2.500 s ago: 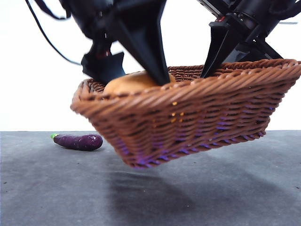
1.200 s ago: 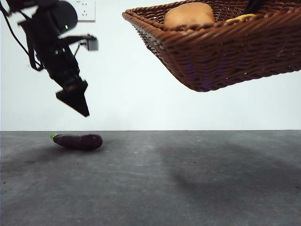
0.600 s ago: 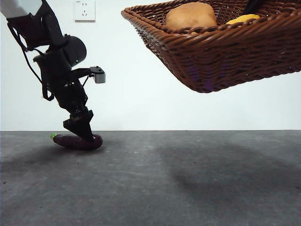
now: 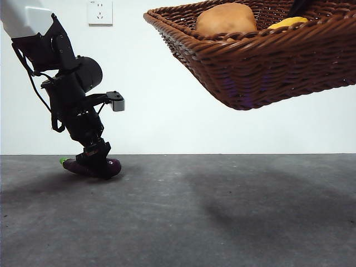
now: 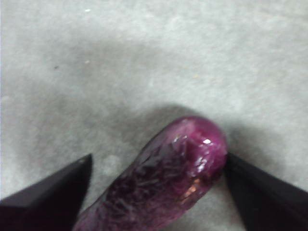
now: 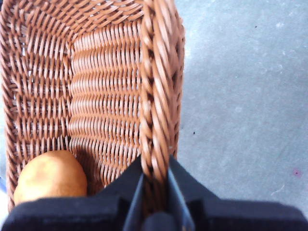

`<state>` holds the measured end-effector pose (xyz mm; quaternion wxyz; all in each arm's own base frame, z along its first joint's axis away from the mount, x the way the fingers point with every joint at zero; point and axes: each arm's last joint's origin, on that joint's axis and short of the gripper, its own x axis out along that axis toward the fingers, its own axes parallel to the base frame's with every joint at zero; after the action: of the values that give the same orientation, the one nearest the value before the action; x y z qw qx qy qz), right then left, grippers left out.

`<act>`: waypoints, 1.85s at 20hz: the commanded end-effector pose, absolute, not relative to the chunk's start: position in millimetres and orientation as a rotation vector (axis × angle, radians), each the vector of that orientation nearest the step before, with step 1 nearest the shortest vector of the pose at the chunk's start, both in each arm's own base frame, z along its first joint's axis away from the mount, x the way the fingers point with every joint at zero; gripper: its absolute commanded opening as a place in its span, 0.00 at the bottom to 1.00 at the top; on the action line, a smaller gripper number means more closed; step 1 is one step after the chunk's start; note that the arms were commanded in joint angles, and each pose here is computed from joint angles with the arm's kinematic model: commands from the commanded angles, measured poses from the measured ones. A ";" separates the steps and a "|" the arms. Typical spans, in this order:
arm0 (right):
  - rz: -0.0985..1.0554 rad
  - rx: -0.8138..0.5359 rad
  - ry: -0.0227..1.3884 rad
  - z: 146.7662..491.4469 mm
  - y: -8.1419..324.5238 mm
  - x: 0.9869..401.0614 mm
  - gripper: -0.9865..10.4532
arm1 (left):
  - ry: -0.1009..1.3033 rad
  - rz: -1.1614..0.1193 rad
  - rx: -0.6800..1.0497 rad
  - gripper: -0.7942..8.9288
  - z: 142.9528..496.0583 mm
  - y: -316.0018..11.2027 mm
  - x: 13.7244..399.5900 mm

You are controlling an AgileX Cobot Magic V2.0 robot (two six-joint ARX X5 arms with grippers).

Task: Help me put the vegetables on the table into the basket

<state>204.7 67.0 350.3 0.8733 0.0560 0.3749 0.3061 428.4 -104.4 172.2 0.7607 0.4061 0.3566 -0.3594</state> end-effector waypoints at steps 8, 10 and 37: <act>0.650 0.123 0.767 354.5 66.6 203.2 0.08 | 0.856 -0.750 0.788 0.07 155.2 -104.3 429.7; 0.650 0.123 0.770 354.3 66.6 203.0 0.08 | 0.865 -0.722 0.750 0.07 158.5 -104.2 429.8; 0.713 0.357 1.131 231.4 75.6 213.8 0.08 | 0.544 -1.282 0.950 0.08 369.8 -218.4 170.3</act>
<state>213.7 74.9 233.8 0.7757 0.1550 0.5193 0.3235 168.6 -219.9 370.5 0.6673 0.4191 0.2421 -0.5661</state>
